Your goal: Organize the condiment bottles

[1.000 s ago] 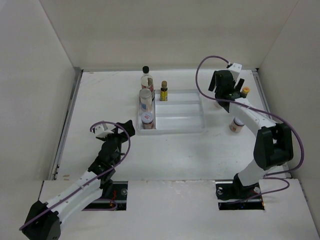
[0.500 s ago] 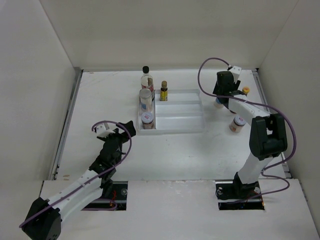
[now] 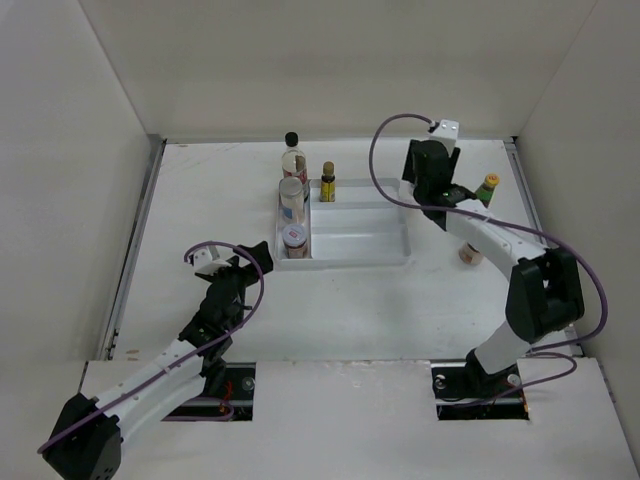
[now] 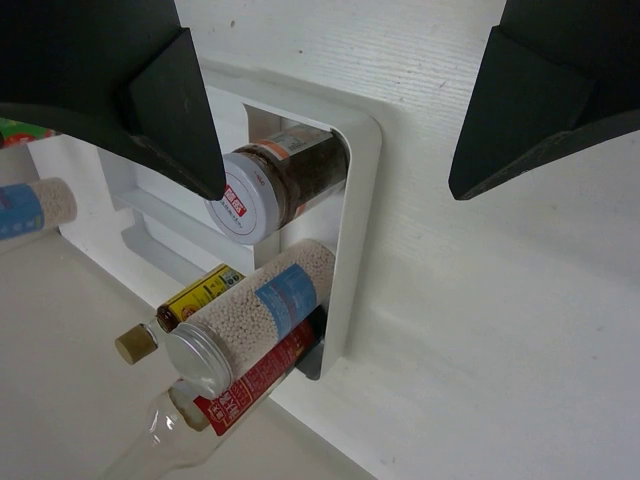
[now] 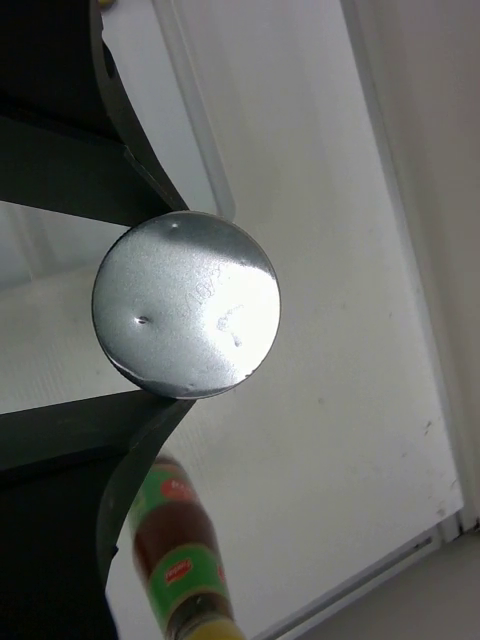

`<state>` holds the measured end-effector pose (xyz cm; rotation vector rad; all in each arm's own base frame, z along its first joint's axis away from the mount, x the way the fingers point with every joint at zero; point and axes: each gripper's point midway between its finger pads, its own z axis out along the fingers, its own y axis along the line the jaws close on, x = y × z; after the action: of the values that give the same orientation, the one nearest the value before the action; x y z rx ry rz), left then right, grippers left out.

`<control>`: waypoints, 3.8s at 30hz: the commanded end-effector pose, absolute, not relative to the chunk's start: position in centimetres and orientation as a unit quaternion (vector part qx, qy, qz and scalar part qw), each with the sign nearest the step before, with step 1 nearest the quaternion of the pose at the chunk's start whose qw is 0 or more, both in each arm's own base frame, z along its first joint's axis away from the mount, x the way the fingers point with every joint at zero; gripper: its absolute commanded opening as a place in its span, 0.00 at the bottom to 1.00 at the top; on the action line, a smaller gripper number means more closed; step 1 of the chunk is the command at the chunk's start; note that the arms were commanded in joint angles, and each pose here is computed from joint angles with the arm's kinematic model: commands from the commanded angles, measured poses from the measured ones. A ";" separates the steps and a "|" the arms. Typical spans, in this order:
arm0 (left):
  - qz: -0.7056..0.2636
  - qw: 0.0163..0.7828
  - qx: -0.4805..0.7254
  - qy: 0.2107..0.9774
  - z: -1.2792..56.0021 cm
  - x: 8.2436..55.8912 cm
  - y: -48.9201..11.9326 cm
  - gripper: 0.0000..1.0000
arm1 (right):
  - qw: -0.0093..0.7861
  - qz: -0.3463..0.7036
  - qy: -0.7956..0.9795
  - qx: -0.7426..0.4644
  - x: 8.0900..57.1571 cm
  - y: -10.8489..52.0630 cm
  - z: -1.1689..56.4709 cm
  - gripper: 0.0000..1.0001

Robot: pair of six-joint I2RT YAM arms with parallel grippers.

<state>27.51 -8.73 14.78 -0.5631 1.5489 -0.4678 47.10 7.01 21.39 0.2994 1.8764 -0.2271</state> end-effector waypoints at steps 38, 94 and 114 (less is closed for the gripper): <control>-0.233 0.665 -0.252 0.663 16.2 27.4 -9.1 0.96 | 0.619 0.057 0.779 0.087 49.9 23.3 24.4 0.88; -0.232 0.669 -0.255 0.659 16.3 27.3 -8.9 0.96 | 0.682 0.049 0.708 0.179 48.3 9.8 32.8 0.29; -0.227 0.671 -0.261 0.655 16.5 27.3 -8.2 0.96 | 0.644 0.029 0.756 0.110 53.5 18.6 26.3 0.32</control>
<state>27.26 -8.22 16.44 -0.5829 1.4875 -0.4992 52.05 17.31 19.82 0.2058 1.9065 0.0097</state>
